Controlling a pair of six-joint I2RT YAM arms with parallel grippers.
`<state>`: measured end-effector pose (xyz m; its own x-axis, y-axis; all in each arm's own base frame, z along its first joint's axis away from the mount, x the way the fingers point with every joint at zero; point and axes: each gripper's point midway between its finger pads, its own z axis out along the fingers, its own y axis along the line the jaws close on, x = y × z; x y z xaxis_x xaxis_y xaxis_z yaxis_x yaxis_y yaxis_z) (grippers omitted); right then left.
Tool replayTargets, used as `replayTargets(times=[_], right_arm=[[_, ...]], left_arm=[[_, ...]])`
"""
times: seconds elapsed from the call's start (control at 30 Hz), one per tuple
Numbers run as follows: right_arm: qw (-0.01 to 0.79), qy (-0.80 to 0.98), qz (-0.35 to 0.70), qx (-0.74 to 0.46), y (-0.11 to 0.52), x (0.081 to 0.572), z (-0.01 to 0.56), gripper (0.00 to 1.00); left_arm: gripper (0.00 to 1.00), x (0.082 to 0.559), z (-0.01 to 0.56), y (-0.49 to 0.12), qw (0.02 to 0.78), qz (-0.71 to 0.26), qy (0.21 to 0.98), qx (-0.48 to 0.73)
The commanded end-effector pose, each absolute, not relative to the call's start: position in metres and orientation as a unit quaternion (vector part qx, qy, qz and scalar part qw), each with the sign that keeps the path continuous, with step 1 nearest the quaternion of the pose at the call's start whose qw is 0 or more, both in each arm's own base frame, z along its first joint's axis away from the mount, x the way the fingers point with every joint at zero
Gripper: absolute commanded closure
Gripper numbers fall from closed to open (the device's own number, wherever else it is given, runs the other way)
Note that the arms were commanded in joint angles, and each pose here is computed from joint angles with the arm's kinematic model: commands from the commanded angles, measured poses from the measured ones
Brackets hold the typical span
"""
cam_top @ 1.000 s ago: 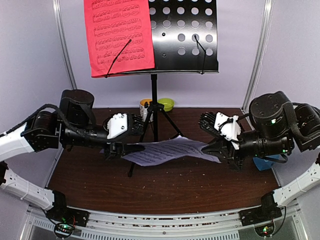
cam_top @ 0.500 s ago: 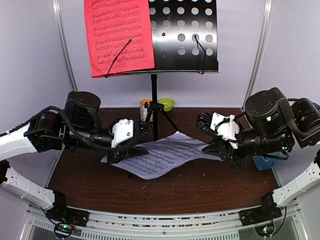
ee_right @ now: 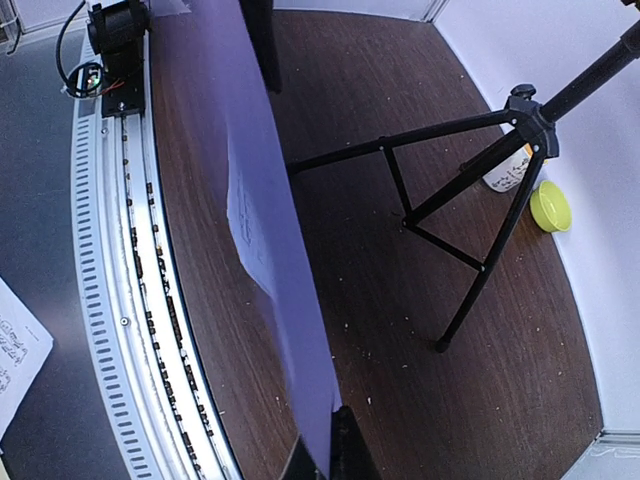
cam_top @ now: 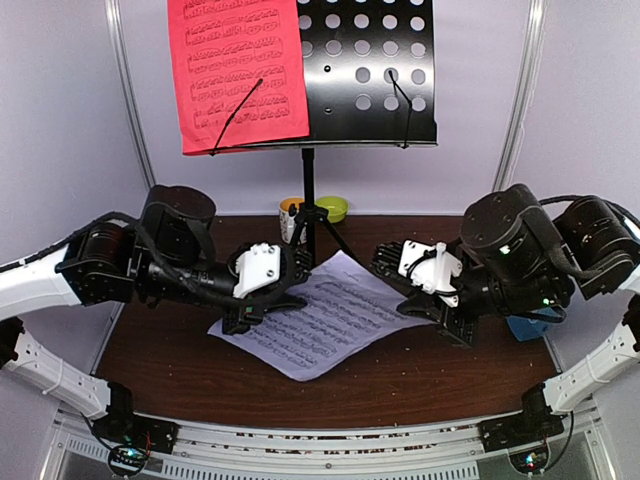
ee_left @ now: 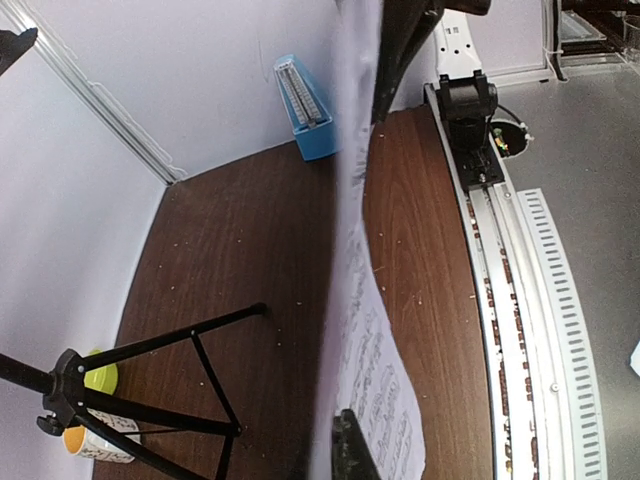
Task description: Set up the instrument practice props
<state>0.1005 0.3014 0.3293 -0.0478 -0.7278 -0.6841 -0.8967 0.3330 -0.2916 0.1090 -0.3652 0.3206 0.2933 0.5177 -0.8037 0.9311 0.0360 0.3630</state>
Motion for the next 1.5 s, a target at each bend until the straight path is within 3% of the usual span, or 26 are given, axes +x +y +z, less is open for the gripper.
replayTargets(times=[0.0, 0.13, 0.27, 0.5, 0.7, 0.8, 0.9, 1.23, 1.47], right_arm=[[0.436, 0.713, 0.122, -0.536, 0.292, 0.109, 0.360, 0.96], [0.489, 0.696, 0.171, -0.497, 0.287, 0.112, 0.396, 0.56], [0.547, 0.686, 0.202, -0.435, 0.284, 0.130, 0.434, 0.38], [0.652, 0.659, 0.256, -0.274, 0.245, 0.169, 0.510, 0.35], [0.683, 0.648, 0.269, -0.201, 0.225, 0.195, 0.538, 0.32], [0.697, 0.640, 0.267, -0.182, 0.219, 0.203, 0.553, 0.23], [0.708, 0.635, 0.261, -0.165, 0.215, 0.212, 0.566, 0.22], [0.685, 0.663, 0.282, -0.111, 0.236, 0.256, 0.582, 0.25], [0.662, 0.685, 0.287, -0.097, 0.259, 0.285, 0.570, 0.35]], left_arm=[[1.00, 0.103, 0.356, -0.365, 0.497, -0.262, 0.538, 0.628], [1.00, 0.102, 0.387, -0.359, 0.528, -0.297, 0.532, 0.592], [1.00, 0.109, 0.423, -0.347, 0.544, -0.336, 0.533, 0.554], [1.00, 0.131, 0.499, -0.318, 0.612, -0.343, 0.525, 0.482], [1.00, 0.152, 0.570, -0.290, 0.683, -0.349, 0.503, 0.398], [1.00, 0.158, 0.607, -0.273, 0.718, -0.349, 0.486, 0.357], [1.00, 0.168, 0.630, -0.267, 0.735, -0.342, 0.483, 0.331], [1.00, 0.187, 0.670, -0.278, 0.766, -0.313, 0.461, 0.319], [1.00, 0.195, 0.679, -0.280, 0.784, -0.296, 0.450, 0.310]])
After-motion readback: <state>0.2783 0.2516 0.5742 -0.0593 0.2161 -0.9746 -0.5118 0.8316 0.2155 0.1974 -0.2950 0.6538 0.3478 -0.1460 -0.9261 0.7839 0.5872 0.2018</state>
